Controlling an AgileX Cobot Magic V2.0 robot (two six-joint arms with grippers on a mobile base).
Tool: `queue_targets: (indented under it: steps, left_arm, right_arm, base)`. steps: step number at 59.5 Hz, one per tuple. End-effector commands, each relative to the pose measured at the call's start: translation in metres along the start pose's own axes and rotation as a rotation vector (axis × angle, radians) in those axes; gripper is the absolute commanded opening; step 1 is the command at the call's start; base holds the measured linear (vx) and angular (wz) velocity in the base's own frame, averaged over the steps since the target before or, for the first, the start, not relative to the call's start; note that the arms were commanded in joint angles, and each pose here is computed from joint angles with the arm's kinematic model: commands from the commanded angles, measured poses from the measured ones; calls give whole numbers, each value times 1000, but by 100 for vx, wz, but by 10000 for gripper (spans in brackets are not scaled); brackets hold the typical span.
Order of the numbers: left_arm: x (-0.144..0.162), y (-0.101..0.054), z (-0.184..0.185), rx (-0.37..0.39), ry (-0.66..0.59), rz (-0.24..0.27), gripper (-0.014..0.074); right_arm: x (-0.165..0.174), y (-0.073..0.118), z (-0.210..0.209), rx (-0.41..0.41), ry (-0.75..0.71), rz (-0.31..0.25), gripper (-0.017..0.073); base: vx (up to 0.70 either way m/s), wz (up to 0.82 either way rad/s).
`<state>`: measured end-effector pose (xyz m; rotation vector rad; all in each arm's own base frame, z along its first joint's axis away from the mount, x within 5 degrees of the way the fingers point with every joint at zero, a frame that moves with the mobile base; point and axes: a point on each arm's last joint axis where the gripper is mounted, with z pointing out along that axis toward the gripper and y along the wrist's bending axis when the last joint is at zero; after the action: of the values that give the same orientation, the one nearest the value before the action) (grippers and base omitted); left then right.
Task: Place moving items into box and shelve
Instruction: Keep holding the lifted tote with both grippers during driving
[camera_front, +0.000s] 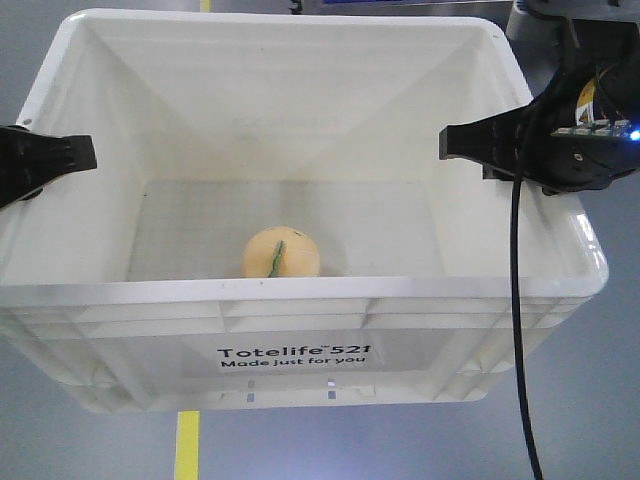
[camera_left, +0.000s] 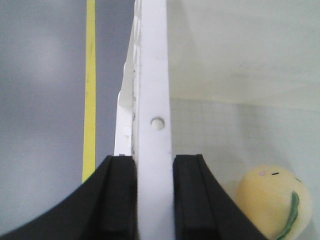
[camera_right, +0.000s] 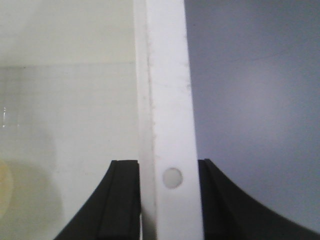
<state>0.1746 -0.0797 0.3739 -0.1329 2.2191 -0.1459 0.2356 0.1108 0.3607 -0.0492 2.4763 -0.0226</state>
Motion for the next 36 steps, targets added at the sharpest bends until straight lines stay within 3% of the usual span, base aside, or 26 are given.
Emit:
queue_targets:
  steps: [1, 36]
  left_arm:
    - [-23, -6, -18, 111, -181, 10, 161]
    - [-23, -6, -18, 111, -181, 10, 161]
  right_arm:
    - [-18, -5, -24, -36, -170, 1, 83]
    - [-18, -5, -24, -36, -170, 1, 83]
  base:
    - [-9, 41]
    - [-4, 30]
